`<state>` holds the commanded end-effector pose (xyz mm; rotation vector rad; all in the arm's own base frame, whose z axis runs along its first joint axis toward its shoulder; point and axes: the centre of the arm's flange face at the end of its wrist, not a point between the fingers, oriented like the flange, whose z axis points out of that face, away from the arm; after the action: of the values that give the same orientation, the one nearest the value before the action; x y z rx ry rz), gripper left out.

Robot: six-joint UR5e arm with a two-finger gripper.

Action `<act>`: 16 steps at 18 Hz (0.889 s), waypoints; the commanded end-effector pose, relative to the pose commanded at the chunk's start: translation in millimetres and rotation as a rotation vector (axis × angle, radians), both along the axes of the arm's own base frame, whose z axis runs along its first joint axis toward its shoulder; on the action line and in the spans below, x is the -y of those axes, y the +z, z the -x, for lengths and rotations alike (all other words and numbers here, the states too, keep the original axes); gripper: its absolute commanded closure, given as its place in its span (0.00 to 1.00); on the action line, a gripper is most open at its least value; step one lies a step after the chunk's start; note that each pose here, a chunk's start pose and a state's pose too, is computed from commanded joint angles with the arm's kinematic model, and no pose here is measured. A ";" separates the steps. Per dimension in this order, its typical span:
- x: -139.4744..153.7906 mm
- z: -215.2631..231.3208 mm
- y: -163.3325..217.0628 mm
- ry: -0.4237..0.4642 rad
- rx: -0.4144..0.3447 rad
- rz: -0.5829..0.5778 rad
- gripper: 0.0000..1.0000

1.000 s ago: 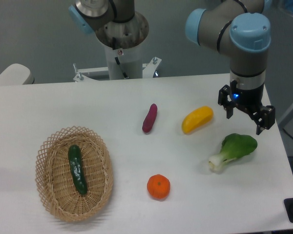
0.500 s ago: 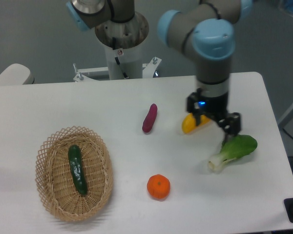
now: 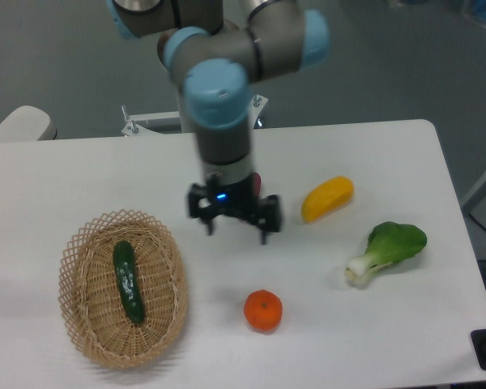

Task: Pick up the cucumber from the basket
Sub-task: 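Move the open gripper across the table toward the wicker basket, then lower the gripper over the green cucumber in the basket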

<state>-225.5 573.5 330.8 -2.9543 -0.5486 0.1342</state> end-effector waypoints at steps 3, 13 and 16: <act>-22.5 -35.7 -36.9 0.043 0.044 0.038 0.00; -56.9 -86.8 -94.9 -0.001 0.064 0.073 0.00; -59.6 -87.6 -108.2 -0.005 0.069 0.088 0.00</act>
<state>-137.9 633.1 222.6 -3.0553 -0.5577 0.0574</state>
